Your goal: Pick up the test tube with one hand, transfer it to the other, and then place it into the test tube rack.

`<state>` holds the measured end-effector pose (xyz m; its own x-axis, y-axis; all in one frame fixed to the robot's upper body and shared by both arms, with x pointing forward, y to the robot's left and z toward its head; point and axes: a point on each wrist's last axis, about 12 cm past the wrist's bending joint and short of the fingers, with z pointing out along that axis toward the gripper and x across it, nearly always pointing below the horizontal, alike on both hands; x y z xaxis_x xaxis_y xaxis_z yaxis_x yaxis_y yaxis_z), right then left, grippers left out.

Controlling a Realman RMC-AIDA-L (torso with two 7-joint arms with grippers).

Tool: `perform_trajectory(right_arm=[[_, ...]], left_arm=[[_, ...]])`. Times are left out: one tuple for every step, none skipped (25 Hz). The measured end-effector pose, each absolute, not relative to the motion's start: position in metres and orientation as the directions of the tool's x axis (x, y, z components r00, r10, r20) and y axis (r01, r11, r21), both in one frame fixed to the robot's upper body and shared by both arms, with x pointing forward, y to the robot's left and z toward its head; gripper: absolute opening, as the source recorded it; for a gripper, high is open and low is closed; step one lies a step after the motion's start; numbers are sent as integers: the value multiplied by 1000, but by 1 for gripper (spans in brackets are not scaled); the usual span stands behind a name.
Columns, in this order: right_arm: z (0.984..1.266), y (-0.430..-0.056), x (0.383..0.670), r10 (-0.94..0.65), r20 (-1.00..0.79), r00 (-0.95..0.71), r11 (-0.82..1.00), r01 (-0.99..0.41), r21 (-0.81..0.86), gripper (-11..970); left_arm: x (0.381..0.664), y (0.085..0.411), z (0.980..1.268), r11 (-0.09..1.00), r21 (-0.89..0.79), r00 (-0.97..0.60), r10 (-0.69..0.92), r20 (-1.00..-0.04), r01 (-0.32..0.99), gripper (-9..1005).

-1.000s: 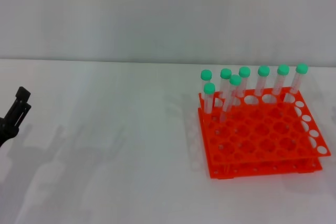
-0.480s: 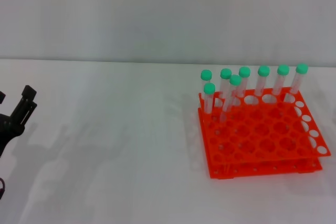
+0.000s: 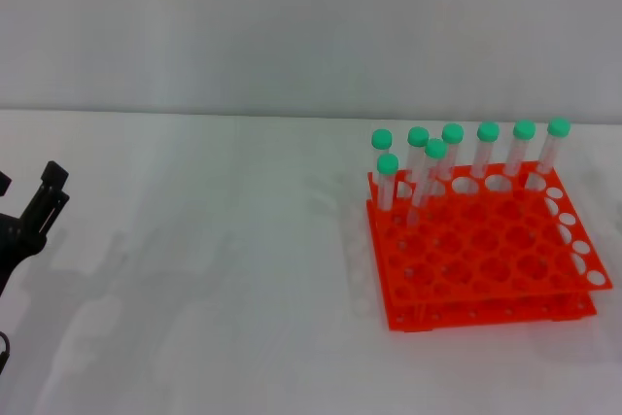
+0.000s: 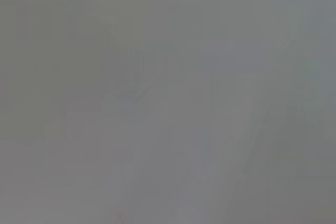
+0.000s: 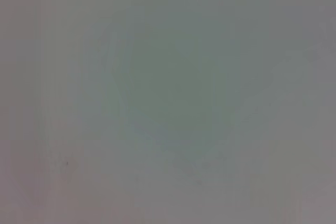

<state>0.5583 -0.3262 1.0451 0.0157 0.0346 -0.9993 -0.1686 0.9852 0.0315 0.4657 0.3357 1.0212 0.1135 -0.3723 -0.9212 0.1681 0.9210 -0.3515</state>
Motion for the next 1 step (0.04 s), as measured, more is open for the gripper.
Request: perform_trajectory(right_arm=[[1045,-326,558,35,-999,15,985,-169,32,819]], left_arm=[[466,336,1021,921,-352,113,-372,-921,168,881]])
